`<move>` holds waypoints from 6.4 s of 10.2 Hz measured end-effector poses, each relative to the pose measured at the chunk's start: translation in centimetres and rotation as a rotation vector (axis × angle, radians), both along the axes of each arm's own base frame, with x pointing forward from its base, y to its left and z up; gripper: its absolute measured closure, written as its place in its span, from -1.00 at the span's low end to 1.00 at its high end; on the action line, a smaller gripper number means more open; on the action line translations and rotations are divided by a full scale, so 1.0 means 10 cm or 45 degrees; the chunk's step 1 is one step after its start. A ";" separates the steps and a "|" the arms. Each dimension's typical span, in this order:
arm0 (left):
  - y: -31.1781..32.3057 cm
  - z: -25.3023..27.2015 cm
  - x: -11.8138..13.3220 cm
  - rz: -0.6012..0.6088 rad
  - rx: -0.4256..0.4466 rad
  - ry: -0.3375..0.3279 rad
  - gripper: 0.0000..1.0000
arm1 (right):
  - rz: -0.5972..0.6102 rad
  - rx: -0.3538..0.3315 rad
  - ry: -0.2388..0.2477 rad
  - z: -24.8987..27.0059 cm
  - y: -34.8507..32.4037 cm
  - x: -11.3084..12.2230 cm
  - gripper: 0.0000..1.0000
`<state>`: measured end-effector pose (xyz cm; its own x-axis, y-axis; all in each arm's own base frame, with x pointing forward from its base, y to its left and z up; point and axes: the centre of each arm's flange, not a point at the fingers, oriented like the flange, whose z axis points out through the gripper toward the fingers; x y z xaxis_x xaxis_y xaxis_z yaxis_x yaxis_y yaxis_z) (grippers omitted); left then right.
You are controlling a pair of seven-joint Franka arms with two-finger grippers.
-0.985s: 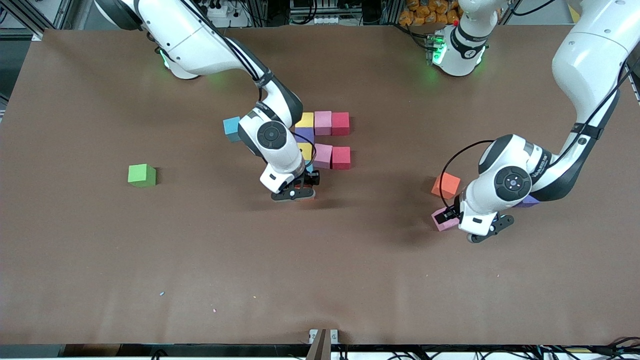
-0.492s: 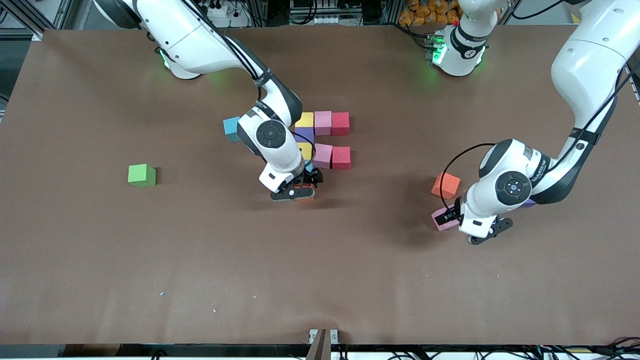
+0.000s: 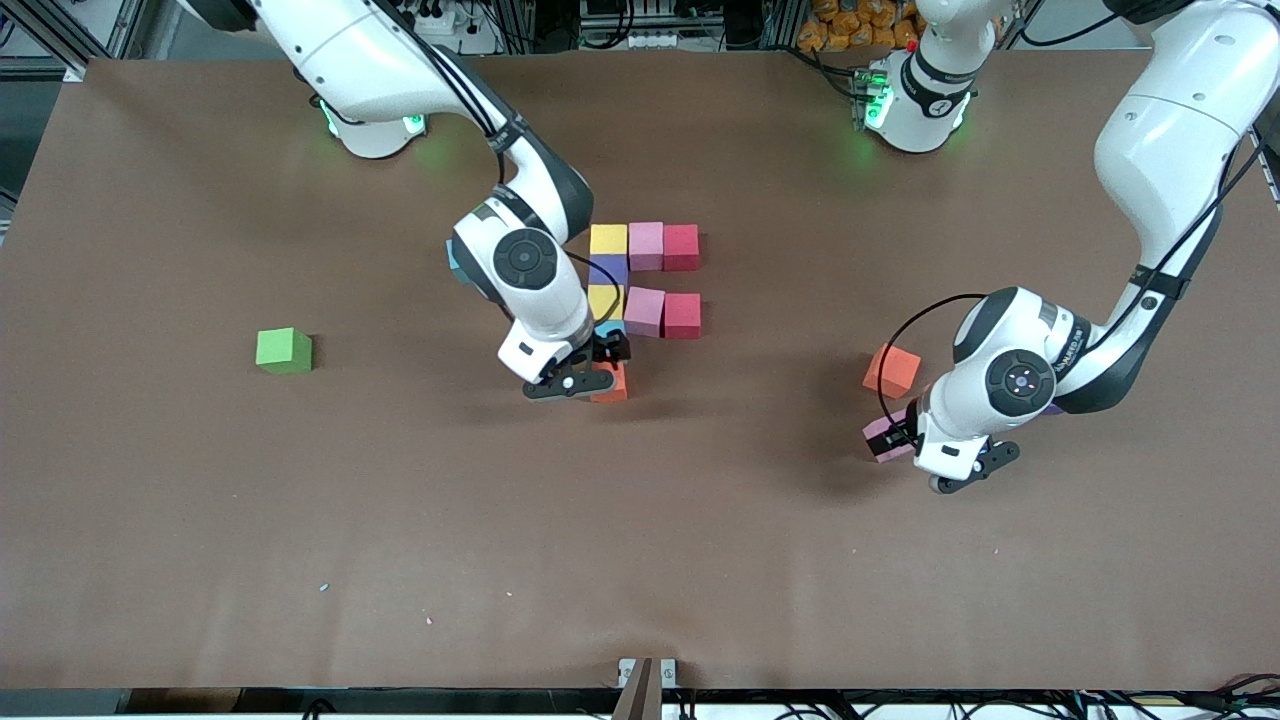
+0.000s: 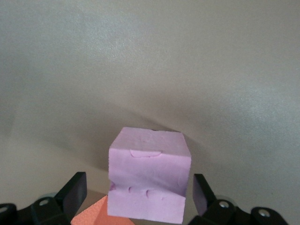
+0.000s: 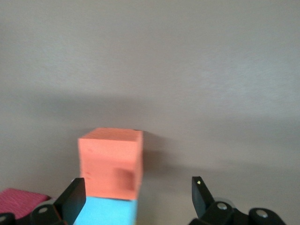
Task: Arrange 11 blocks into digit 3
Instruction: 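Lift the lavender block while the right gripper withdraws from the figure, then carry the lavender block to the orange block with the left gripper, then lower the lavender block beside the orange block and open the left gripper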
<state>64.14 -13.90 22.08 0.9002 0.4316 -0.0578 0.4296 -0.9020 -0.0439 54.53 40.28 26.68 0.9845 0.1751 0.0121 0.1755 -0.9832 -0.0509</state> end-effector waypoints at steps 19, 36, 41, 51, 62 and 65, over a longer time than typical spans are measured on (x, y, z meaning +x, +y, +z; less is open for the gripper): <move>-1.95 0.50 -0.23 1.021 -0.071 -0.011 -0.22 | -0.009 -0.043 0.223 3.61 -4.18 0.23 -1.00; -3.52 0.08 -0.97 1.524 -0.072 0.105 -0.22 | -0.086 -0.157 0.205 3.86 -3.96 0.03 -1.00; -3.61 0.01 -0.96 1.521 -0.080 0.104 -0.22 | -0.090 -0.158 0.206 3.86 -3.95 0.03 -1.00; -3.71 -0.11 -1.06 1.470 -0.069 0.095 -0.22 | -0.091 -0.167 0.206 3.86 -3.95 0.03 -1.00; -3.77 -0.16 -1.08 1.444 -0.098 0.077 -0.62 | -0.088 -0.168 0.216 3.85 -3.94 0.02 -1.00; -3.78 -0.04 -1.01 1.426 -0.139 0.061 -1.00 | -0.085 -0.168 0.216 3.86 -3.92 0.02 -1.00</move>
<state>54.03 -51.71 21.71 0.0047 0.9856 -0.1691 0.9996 -0.0093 -0.0263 54.70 1.04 65.23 0.9799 0.0988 -0.1731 0.1099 -0.9924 0.0558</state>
